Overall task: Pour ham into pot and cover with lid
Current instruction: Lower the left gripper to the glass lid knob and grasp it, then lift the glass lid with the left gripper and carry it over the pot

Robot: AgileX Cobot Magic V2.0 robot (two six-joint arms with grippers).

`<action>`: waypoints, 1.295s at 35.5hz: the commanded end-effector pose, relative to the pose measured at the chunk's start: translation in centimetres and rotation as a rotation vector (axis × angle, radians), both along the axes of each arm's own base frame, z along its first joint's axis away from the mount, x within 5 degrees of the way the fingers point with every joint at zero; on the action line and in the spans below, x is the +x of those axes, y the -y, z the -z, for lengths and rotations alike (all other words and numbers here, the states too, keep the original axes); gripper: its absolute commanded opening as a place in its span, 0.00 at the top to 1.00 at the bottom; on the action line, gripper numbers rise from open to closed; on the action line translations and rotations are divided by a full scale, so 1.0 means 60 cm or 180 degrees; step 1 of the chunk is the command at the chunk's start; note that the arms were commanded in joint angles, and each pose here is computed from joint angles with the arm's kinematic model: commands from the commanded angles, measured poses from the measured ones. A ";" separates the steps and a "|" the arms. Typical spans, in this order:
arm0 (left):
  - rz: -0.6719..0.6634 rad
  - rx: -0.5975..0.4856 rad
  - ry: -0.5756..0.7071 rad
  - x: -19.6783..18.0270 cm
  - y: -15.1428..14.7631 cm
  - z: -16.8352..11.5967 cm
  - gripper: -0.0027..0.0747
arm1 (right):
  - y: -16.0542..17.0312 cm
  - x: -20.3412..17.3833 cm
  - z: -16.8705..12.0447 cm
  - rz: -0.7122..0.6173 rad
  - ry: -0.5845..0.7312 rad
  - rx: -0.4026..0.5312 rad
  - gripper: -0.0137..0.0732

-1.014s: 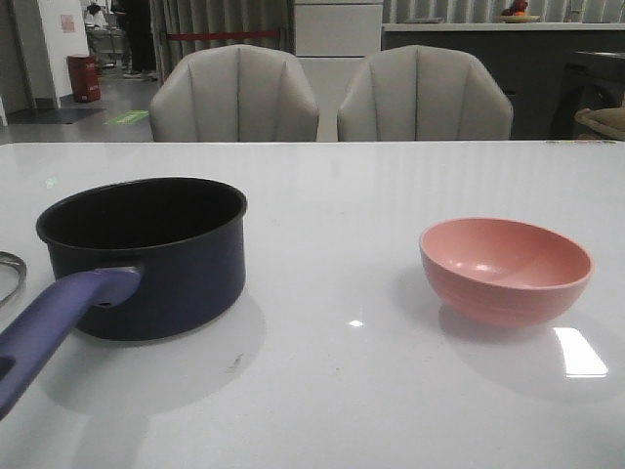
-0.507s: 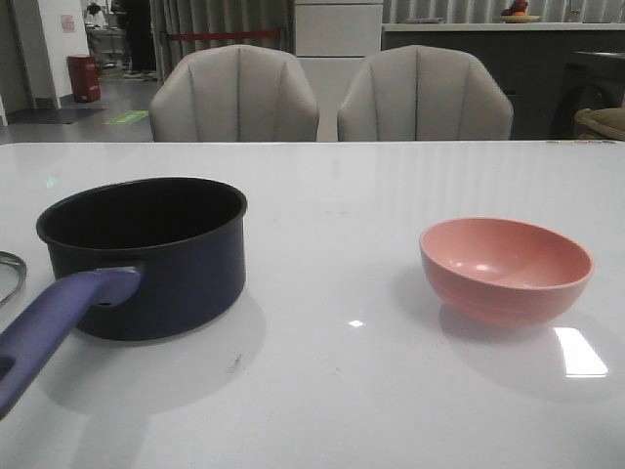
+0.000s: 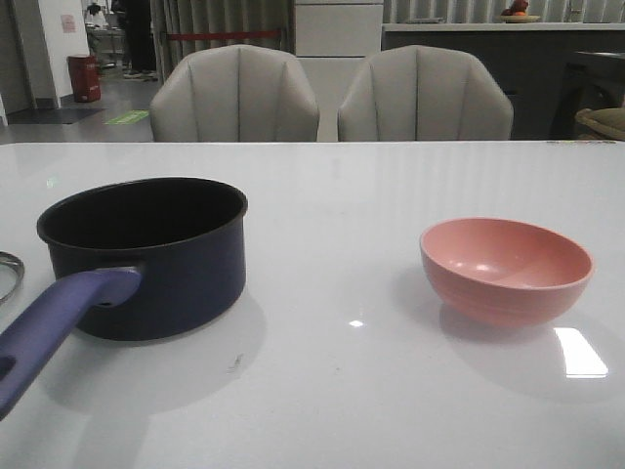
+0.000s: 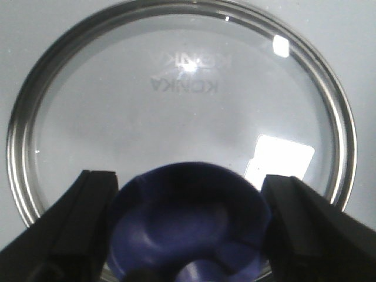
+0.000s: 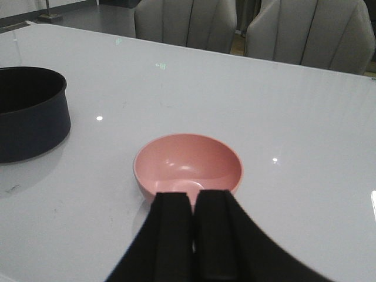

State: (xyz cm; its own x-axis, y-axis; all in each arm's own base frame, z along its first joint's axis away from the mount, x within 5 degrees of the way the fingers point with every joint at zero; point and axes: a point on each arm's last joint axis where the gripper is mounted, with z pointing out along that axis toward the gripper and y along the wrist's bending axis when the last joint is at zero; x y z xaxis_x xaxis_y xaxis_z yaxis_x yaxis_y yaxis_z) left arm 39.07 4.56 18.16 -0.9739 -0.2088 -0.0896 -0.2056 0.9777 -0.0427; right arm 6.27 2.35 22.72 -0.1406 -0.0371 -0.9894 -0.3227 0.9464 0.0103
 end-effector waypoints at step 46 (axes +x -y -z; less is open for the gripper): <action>0.1026 -0.0002 0.1442 -0.018 0.179 -0.297 0.54 | 0.003 0.003 -0.023 0.0081 0.0252 0.0091 0.67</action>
